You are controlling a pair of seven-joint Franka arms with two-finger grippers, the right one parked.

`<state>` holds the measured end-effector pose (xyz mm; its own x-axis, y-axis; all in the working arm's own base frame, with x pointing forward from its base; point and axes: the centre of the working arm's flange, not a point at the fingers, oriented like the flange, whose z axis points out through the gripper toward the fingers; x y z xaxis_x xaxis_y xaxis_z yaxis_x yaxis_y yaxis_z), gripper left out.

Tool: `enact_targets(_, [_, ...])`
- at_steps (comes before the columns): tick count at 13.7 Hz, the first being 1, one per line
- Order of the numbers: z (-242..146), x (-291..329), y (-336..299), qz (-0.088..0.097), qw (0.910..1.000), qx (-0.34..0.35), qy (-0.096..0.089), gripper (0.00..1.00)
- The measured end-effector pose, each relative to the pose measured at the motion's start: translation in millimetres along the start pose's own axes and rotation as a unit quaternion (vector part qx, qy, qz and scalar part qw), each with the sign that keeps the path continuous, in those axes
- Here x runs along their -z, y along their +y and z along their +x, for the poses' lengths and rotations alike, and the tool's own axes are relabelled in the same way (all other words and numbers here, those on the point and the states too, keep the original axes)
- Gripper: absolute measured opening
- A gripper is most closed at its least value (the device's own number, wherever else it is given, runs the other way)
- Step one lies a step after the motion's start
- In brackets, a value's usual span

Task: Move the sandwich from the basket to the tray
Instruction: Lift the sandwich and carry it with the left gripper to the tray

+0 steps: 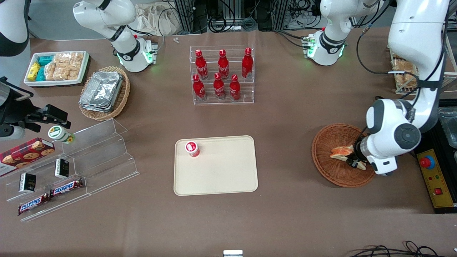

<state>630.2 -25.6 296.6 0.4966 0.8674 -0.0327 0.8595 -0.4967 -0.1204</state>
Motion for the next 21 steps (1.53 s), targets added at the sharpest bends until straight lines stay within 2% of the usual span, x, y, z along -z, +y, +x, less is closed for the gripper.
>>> enact_targets(3, [1,49,4,0.016,0.9997,-0.019,-0.005,0.21])
enact_targets(5, [-12,74,9,0.018,0.9989,-0.043,-0.007,0.21])
enact_targets(7, [-27,107,15,0.019,0.9964,-0.079,-0.024,0.21])
enact_targets(9, [-34,146,16,0.005,0.992,-0.116,-0.048,0.21])
enact_targets(11, [-42,172,17,-0.011,0.9878,-0.146,-0.053,0.21])
enact_targets(14, [-89,180,34,-0.016,0.9786,-0.199,-0.051,0.21])
enact_targets(17, [-159,181,53,-0.007,0.9647,-0.261,-0.036,0.21])
enact_targets(19, [-205,172,65,0.002,0.9559,-0.292,-0.035,0.21])
enact_targets(20, [-224,166,71,0.001,0.9542,-0.297,-0.034,0.21])
enact_targets(21, [-239,160,80,-0.01,0.9536,-0.299,-0.03,0.21])
